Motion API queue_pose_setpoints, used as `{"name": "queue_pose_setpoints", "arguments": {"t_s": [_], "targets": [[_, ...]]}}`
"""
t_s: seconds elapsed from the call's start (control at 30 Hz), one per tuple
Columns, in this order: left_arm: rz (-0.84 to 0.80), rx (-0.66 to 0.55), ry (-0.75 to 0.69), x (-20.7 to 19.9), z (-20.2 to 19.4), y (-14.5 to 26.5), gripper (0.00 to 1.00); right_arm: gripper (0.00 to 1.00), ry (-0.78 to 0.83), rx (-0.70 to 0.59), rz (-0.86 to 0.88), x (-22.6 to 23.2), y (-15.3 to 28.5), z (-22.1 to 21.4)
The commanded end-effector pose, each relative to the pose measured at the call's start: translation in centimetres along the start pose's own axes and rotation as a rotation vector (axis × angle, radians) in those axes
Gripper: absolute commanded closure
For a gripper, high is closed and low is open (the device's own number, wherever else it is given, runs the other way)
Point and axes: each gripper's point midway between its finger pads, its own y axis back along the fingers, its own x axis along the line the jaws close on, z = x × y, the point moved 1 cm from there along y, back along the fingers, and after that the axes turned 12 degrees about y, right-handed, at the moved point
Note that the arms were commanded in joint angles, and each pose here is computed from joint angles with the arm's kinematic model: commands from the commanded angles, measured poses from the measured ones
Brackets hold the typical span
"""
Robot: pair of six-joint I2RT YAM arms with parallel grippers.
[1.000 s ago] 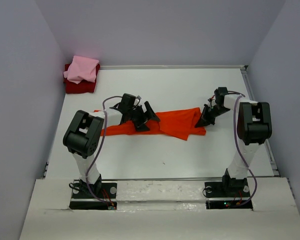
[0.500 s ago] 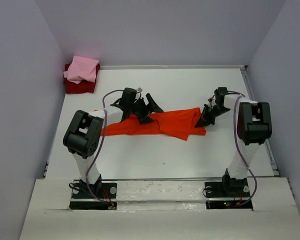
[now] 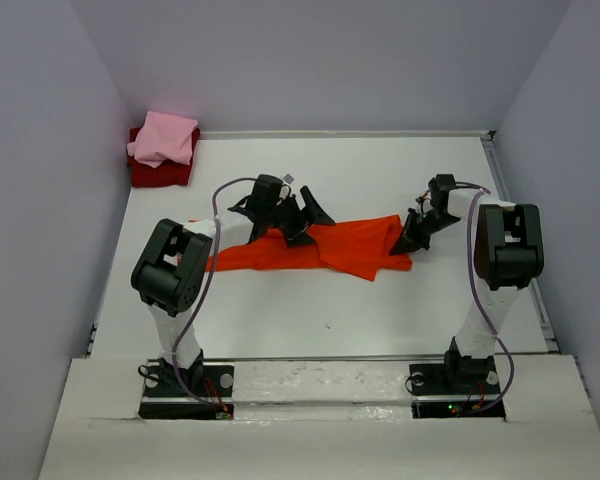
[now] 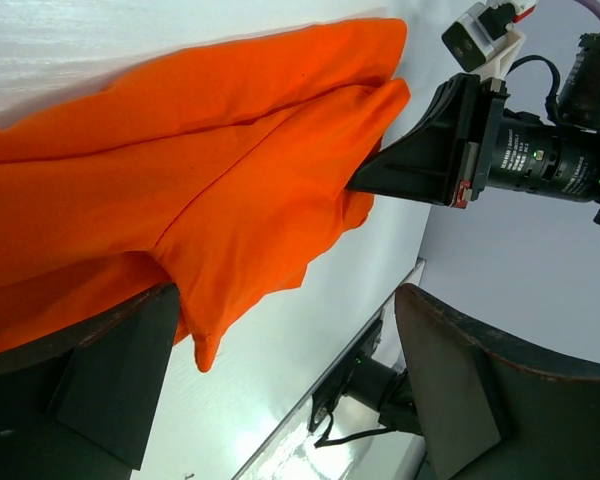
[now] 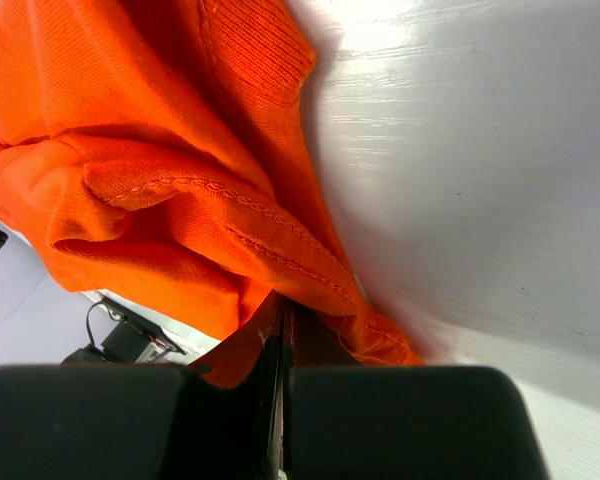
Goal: Fold and stack the t-shirts
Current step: Fold the other side of the tshirt into a rectangle
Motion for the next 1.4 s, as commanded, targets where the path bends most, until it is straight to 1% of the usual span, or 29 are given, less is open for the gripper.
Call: {"name": "queue_pose_setpoints", "arguments": {"t_s": [0.0,0.43,0.73,0.9,1.03,1.17,1.37], "targets": [[-0.025,-0.010,-0.026,-1.8,0.0,0.0,0.03,1.00,0.038,-0.026,-0.023,-0.1,0.1,1.0],[0.019,-0.010,-0.013,0.2,-0.1,-0.7,0.05,1.00,0.038,-0.018,-0.018,-0.2,0.0,0.7],[0.013,-0.012,0.006,0.8,0.0,-1.7,0.05,1.00,0.039,-0.023,-0.009,0.1,0.2,0.9],[-0.022,-0.008,0.051,1.0,-0.4,-2.2,0.05,1.00,0.042,-0.026,-0.009,0.1,0.2,1.0],[-0.024,0.001,0.054,1.0,-1.2,-3.0,0.05,1.00,0.042,-0.025,-0.007,0.2,0.2,1.0],[-0.069,-0.009,0.094,0.5,-1.8,-3.2,0.05,1.00,0.042,-0.025,-0.006,0.2,0.2,1.0],[-0.114,-0.048,0.103,-0.6,-1.3,-3.2,0.06,1.00,0.042,-0.020,-0.007,0.1,0.1,0.9]]}}
